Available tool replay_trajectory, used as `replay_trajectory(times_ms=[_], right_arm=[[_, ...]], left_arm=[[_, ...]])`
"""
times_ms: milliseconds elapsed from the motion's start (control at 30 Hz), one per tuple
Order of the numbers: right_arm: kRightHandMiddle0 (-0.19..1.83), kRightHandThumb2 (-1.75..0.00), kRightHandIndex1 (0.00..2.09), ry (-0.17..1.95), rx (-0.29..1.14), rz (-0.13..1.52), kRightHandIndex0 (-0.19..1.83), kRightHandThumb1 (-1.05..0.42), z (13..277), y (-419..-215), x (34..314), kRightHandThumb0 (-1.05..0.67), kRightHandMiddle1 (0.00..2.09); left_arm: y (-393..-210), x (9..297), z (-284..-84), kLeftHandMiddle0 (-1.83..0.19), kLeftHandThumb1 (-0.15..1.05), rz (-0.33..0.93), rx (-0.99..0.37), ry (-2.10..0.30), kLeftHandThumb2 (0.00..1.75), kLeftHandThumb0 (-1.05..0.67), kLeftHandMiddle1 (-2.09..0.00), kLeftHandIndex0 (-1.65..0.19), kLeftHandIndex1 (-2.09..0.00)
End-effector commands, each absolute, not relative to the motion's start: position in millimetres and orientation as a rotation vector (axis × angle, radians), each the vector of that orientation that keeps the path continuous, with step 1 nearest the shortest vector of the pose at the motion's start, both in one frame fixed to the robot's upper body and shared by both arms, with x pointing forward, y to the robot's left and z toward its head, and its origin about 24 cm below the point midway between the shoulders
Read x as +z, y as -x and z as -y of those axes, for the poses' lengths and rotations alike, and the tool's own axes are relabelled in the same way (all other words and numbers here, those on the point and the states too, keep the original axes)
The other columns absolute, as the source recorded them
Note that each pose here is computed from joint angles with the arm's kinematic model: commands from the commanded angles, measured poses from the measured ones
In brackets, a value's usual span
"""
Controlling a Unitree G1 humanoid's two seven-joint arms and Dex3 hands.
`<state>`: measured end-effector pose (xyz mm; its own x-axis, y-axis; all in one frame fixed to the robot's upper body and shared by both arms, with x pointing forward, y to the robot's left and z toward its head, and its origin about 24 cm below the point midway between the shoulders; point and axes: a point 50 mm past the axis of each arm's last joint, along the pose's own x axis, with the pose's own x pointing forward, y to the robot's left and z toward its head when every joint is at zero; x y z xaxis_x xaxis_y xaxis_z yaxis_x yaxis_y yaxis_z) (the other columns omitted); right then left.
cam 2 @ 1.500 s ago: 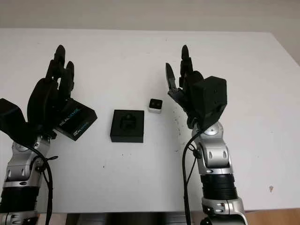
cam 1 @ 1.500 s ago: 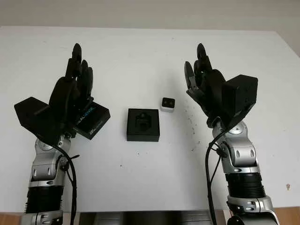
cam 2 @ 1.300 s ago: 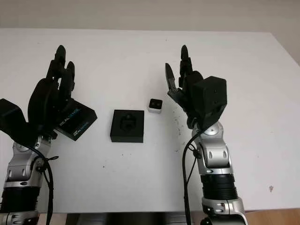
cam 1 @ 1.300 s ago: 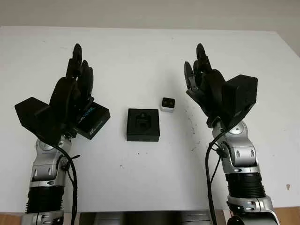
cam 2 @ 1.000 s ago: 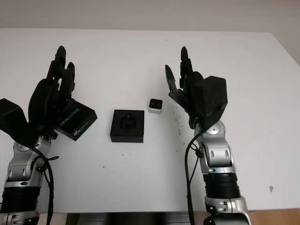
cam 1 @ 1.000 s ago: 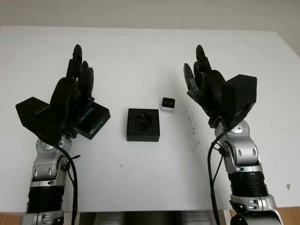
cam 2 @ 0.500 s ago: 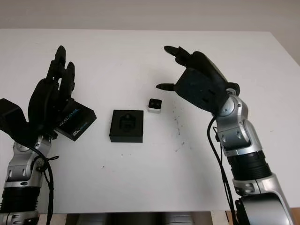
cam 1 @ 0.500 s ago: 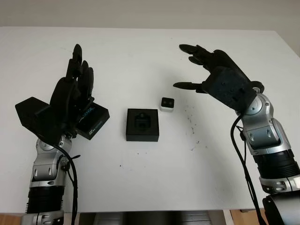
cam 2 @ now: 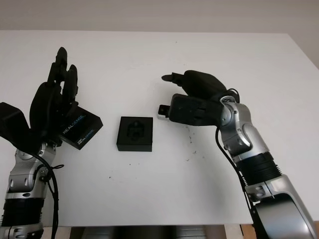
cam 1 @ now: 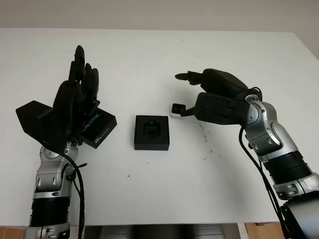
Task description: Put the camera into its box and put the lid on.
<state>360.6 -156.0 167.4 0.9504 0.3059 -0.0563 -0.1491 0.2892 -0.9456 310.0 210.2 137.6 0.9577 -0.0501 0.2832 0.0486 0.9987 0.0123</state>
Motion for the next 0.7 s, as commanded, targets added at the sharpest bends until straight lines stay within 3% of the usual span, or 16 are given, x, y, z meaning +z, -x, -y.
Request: replay_trajectory(times_ms=[0,233,300,367,667], right_arm=[[0.37,-0.05,1.53,1.287,0.306,0.168,-0.15,-0.79,151.7,-362.2,172.1,-0.59,0.18],[0.44,-0.05,1.73,1.292,0.322,0.144,-0.16,-0.8,149.2,-360.8,159.5,-0.55,0.14],[0.49,-0.05,1.96,1.305,0.322,0.162,-0.16,-0.79,149.1,-360.0,156.9,-0.56,0.15],[0.51,-0.06,2.06,1.347,0.321,0.18,-0.18,-0.79,149.6,-359.3,154.5,-0.58,0.16],[0.55,-0.06,2.09,1.498,0.321,0.263,-0.19,-0.82,145.8,-353.0,148.5,-0.62,0.23]], left_arm=[[-310.0,146.9,-208.6,0.19,1.05,0.323,-0.053,-0.004,0.52,-0.72,0.0,0.19,0.0],[-309.7,145.4,-209.0,0.19,1.05,0.318,-0.06,-0.008,0.52,-0.73,0.0,0.19,0.0],[-309.7,145.4,-208.8,0.19,1.05,0.318,-0.059,-0.011,0.52,-0.73,0.0,0.19,0.0],[-309.7,145.0,-208.8,0.19,1.05,0.317,-0.056,-0.009,0.51,-0.73,0.0,0.19,0.0],[-309.3,144.7,-209.8,0.19,1.05,0.314,-0.061,-0.018,0.51,-0.73,0.0,0.19,0.0]])
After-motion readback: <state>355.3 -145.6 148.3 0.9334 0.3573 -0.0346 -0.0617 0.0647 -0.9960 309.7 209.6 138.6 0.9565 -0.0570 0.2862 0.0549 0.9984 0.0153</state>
